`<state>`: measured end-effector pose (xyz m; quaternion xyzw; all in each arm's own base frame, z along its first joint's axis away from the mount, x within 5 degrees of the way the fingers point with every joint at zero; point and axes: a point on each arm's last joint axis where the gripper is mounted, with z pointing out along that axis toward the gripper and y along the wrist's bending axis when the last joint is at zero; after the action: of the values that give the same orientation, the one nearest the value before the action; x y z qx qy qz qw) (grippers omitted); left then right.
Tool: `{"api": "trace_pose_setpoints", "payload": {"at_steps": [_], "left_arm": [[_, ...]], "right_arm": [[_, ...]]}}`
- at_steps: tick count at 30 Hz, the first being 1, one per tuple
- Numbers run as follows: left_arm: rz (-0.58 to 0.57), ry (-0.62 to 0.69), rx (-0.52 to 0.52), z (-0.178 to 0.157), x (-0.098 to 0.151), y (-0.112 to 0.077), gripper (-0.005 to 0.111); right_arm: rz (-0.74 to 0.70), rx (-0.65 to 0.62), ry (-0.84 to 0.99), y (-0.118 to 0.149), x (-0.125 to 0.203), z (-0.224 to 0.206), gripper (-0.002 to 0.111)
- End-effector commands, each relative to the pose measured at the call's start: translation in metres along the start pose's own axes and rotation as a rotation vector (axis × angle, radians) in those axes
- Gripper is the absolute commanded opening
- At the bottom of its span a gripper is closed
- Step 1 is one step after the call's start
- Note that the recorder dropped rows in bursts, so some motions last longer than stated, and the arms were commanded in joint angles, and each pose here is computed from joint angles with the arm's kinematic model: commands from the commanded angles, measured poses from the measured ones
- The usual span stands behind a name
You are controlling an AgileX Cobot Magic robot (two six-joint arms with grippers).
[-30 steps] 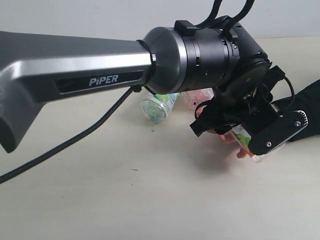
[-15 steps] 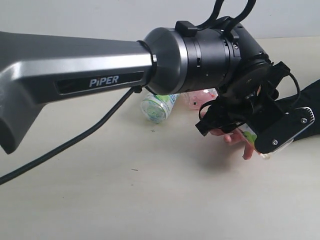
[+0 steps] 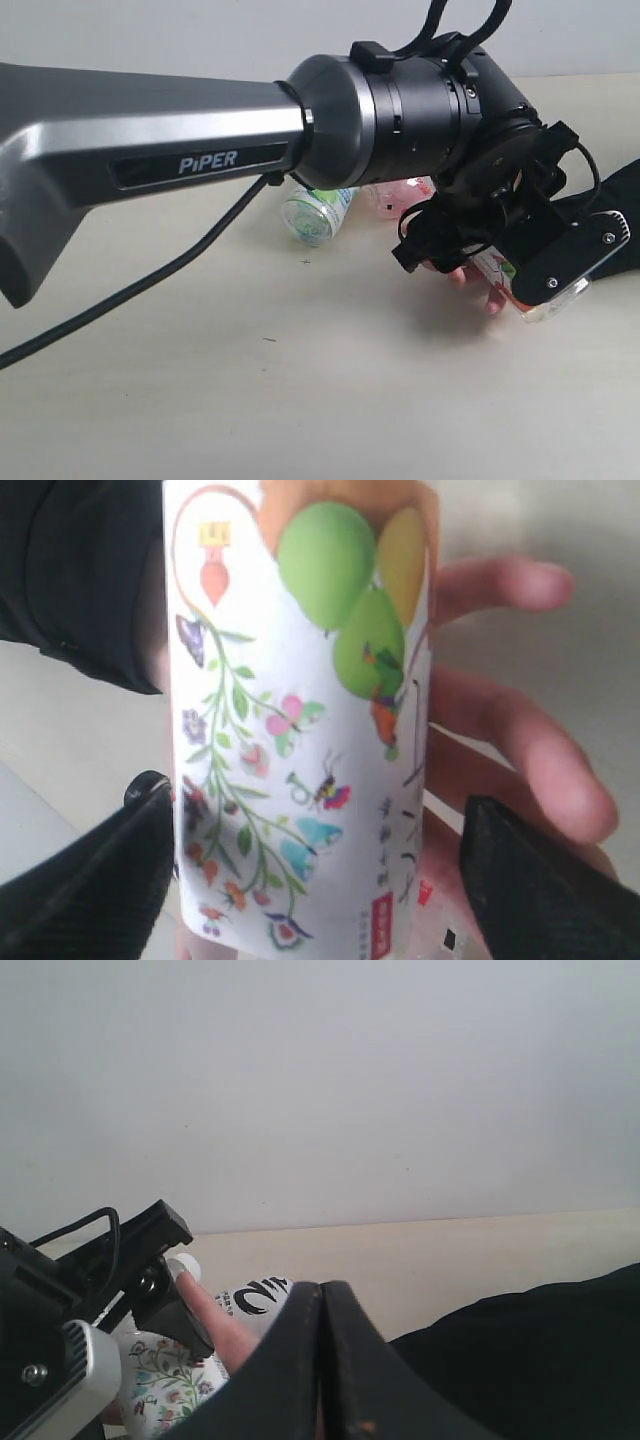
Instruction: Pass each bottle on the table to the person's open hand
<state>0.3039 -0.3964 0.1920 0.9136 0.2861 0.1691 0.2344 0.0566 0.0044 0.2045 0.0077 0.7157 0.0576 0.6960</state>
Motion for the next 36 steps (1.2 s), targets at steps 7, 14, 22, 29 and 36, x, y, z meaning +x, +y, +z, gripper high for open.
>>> {"api": "trace_pose_setpoints", "payload": {"at_steps": [7,14,22,29,36], "left_arm": [[-0.036,0.004,-0.039,-0.017,0.002,0.009,0.076],[-0.171,0.005,-0.106,-0.060,0.011,0.022,0.076],[-0.494,0.002,-0.134,-0.121,0.022,0.027,0.076],[-0.730,0.047,-0.036,-0.159,0.031,0.014,0.075],[-1.073,-0.188,0.064,-0.191,0.033,0.010,0.033]], "right_arm": [[-0.003,0.004,-0.005,0.000,0.001,0.000,0.000],[-0.005,0.004,-0.005,0.000,0.001,0.000,0.000],[-0.003,0.004,-0.005,0.000,0.001,0.000,0.000],[-0.003,0.004,-0.005,0.000,0.001,0.000,0.000],[-0.003,0.004,-0.005,0.000,0.001,0.000,0.000]]}}
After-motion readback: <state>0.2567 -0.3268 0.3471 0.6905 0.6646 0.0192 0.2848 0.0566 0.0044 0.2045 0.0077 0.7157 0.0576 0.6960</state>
